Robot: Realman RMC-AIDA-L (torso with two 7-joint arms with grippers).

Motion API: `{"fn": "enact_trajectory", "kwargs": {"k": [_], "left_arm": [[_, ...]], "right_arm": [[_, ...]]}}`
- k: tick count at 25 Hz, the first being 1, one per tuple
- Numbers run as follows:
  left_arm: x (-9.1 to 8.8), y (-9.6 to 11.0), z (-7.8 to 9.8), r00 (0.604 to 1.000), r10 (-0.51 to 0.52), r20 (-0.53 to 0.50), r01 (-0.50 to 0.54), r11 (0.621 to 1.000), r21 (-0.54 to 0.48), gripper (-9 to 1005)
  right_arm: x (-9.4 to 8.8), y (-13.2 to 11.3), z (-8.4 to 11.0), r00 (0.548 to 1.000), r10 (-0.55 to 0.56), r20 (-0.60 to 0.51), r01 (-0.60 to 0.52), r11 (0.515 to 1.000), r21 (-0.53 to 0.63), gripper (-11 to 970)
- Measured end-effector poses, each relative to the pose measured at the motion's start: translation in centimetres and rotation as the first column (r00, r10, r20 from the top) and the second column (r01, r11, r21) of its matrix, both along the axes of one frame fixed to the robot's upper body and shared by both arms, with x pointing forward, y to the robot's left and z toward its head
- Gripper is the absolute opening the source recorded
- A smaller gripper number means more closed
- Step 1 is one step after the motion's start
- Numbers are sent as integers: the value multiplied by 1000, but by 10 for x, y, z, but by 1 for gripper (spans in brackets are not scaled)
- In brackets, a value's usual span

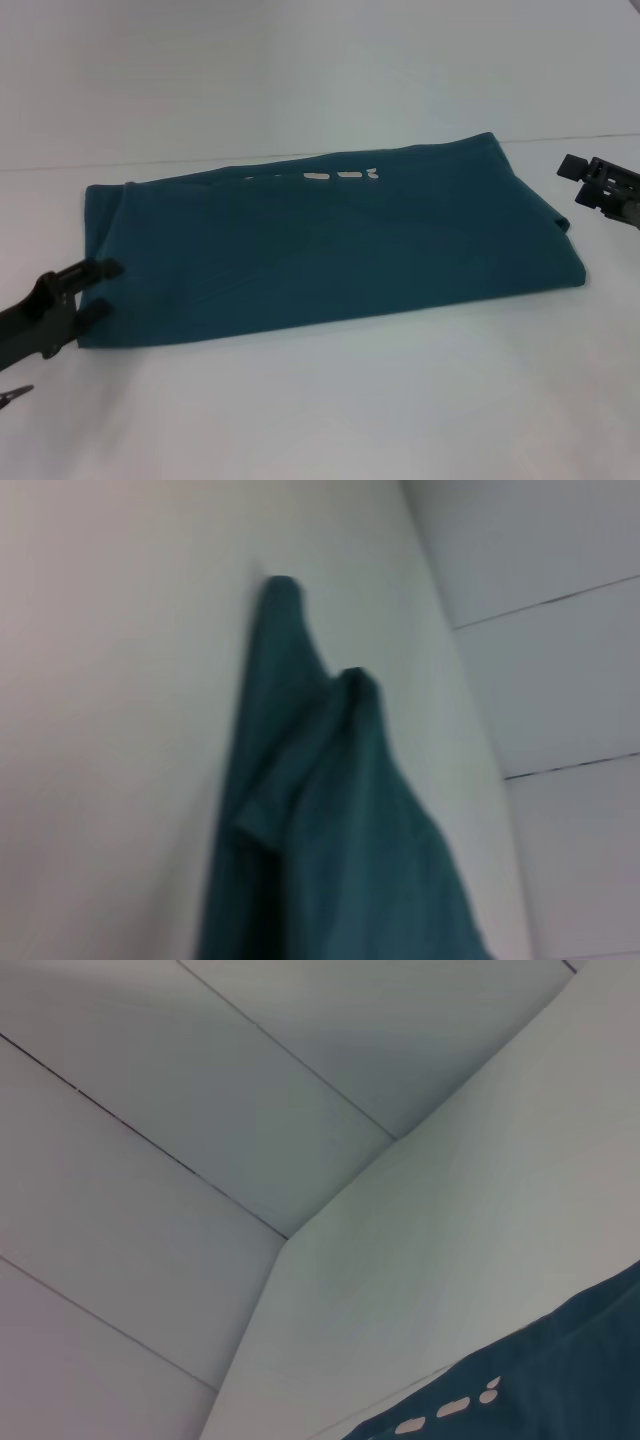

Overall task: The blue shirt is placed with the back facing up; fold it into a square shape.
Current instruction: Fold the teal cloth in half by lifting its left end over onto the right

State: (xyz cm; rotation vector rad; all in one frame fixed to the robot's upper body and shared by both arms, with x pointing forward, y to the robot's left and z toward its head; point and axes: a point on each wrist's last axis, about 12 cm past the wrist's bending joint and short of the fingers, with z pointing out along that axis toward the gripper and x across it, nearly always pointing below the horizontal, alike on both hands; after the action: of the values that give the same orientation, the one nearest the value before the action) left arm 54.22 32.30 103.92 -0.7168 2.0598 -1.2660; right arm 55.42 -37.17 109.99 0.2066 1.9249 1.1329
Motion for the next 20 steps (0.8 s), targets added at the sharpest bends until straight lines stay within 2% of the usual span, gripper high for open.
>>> {"fn": "enact_trajectory", "kwargs": {"k": [9,11,14,17,20], "left_arm": [[-4,0,-14,998,13,-65,-10,999,53,675],[-4,0,-13,998,11,-63,-7,999,52,674],[-6,3,-3,1000,-28,-10,28,999,30,682],[-8,7,12,991,-104,88,97,992,80,706],[-7,8,24,951,-269,155,231,946,226,730]], "right_arm": [[-1,2,-1,1000,4,-2,-4,1000,5,941],[-2,1,-2,1000,3,-4,-3,1000,5,941],[-4,0,-3,1000,1,-8,-1,1000,3,941],[-5,-2,-5,1000,10,-18,-11,1000,-23,941],[-4,-3,-5,999,25,-27,-26,998,-59,942]]}}
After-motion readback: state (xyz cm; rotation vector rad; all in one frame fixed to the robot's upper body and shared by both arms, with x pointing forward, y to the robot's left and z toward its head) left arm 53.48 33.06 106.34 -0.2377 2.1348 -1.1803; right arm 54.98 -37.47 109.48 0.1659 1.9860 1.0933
